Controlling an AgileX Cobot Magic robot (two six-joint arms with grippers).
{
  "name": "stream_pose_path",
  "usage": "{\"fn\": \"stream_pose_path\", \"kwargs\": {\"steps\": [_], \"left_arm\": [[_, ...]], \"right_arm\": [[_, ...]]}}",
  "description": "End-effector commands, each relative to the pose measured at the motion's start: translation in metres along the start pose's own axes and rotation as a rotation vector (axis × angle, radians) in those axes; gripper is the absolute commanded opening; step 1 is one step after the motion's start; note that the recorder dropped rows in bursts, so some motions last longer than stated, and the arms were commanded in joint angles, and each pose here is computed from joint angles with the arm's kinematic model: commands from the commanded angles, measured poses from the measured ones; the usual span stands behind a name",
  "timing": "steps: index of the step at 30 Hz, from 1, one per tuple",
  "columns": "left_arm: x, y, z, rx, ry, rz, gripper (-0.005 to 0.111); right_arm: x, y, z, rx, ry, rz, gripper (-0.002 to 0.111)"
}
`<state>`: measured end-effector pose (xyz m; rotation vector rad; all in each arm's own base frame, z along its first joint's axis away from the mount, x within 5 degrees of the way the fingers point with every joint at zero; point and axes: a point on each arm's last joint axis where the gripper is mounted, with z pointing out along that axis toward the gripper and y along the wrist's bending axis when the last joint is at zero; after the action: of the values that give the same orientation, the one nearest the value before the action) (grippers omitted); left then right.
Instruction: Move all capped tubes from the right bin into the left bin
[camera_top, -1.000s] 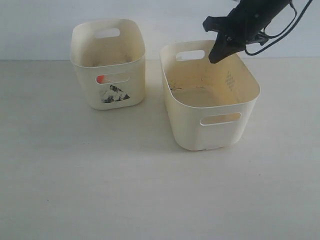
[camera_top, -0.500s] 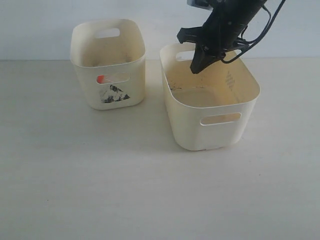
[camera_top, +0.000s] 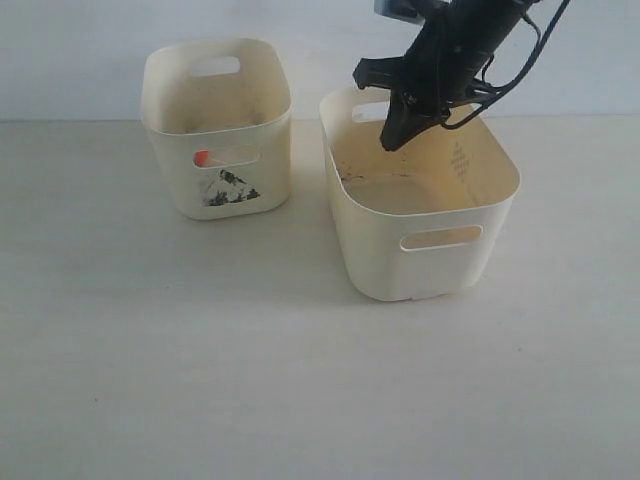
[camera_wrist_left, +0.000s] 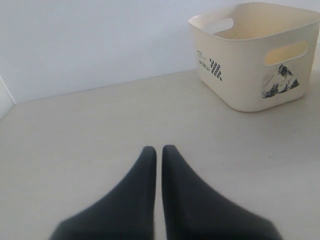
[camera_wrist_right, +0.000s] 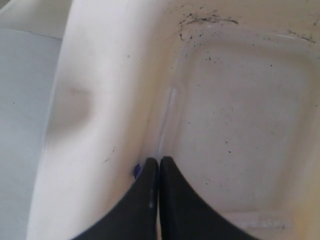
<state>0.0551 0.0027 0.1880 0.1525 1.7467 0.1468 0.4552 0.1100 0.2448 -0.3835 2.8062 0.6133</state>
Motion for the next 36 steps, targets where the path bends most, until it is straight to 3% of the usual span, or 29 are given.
{"fn": "stream_pose_path", "kwargs": {"steps": [1,8,12,19,21,24,26,36], "left_arm": [[-0.002,0.000,0.000,0.002,-0.012,-0.017,0.004],[-0.002,0.000,0.000,0.002,-0.012,-0.017,0.004],[-0.002,0.000,0.000,0.002,-0.012,-0.017,0.004],[-0.002,0.000,0.000,0.002,-0.012,-0.017,0.004],[-0.002,0.000,0.000,0.002,-0.012,-0.017,0.004],[-0.002,0.000,0.000,0.002,-0.012,-0.017,0.004],[-0.002,0.000,0.000,0.002,-0.012,-0.017,0.004],[-0.002,0.000,0.000,0.002,-0.012,-0.017,0.004]], "right_arm": [[0.001,-0.005,0.014,-0.006,0.032,0.044,0.000],[0.004,-0.017,0.046,-0.030,0.092,0.099,0.000],[0.004,-0.016,0.062,-0.117,0.108,0.165,0.000],[0.005,-0.025,0.069,-0.051,0.113,0.151,0.000],[0.006,-0.027,0.071,-0.040,0.120,0.172,0.010],[0.008,-0.031,0.081,-0.044,0.138,0.192,0.056],[0.010,-0.034,0.089,-0.041,0.156,0.226,0.070],[0.010,-0.027,0.098,-0.090,0.153,0.210,0.070]]}}
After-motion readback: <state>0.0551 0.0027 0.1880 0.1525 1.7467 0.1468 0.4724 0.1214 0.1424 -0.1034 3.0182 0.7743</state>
